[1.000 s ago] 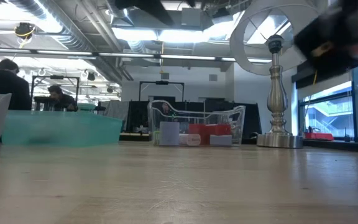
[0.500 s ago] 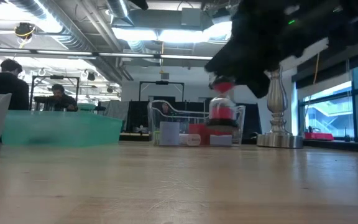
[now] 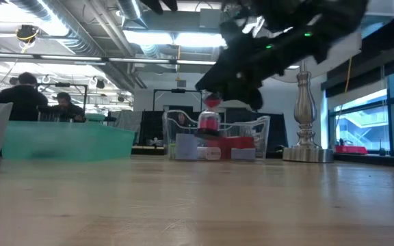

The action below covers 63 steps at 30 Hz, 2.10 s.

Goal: Pick & Place Office items
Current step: Put the red hourglass into the green bin

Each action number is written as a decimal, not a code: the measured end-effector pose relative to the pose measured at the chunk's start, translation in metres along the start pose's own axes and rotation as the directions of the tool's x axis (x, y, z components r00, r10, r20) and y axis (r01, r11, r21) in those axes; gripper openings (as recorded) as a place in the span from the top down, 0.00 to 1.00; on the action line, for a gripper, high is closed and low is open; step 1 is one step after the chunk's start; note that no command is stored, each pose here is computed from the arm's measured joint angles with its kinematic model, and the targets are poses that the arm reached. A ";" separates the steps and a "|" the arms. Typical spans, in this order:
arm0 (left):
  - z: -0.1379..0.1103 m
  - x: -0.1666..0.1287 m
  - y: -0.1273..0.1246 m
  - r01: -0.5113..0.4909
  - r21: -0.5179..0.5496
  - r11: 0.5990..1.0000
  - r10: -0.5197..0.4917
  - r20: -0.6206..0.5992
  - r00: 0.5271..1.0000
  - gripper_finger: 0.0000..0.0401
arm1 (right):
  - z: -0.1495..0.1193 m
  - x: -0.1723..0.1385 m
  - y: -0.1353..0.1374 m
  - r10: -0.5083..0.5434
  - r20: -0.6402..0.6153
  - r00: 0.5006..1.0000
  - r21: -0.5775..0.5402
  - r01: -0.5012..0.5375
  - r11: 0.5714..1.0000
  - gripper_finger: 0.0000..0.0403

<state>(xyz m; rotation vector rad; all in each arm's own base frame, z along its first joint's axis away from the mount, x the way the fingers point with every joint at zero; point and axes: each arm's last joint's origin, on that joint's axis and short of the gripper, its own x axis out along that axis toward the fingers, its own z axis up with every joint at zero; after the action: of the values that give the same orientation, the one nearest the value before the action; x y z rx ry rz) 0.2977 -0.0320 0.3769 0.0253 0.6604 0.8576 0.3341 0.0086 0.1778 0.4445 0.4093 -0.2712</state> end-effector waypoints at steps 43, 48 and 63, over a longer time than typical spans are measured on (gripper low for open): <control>0.017 0.076 0.079 -0.121 0.122 0.985 0.145 -0.215 0.966 0.36 | 0.030 0.109 -0.004 0.083 -0.209 0.974 -0.265 -0.139 0.954 0.48; 0.017 0.076 0.079 -0.120 0.122 0.985 0.144 -0.215 0.966 0.36 | 0.026 0.108 0.002 0.070 -0.202 0.977 -0.292 -0.128 0.948 0.46; 0.017 0.075 0.078 -0.104 0.098 0.990 0.123 -0.221 0.967 0.36 | 0.027 0.106 0.005 0.078 -0.196 0.977 -0.248 -0.127 0.960 0.39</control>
<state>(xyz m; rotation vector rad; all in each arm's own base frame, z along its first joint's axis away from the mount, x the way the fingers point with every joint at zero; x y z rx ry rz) 0.2886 0.0770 0.3721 0.0432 0.9173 0.9505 0.4385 -0.0176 0.1555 0.2326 0.5937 -0.0723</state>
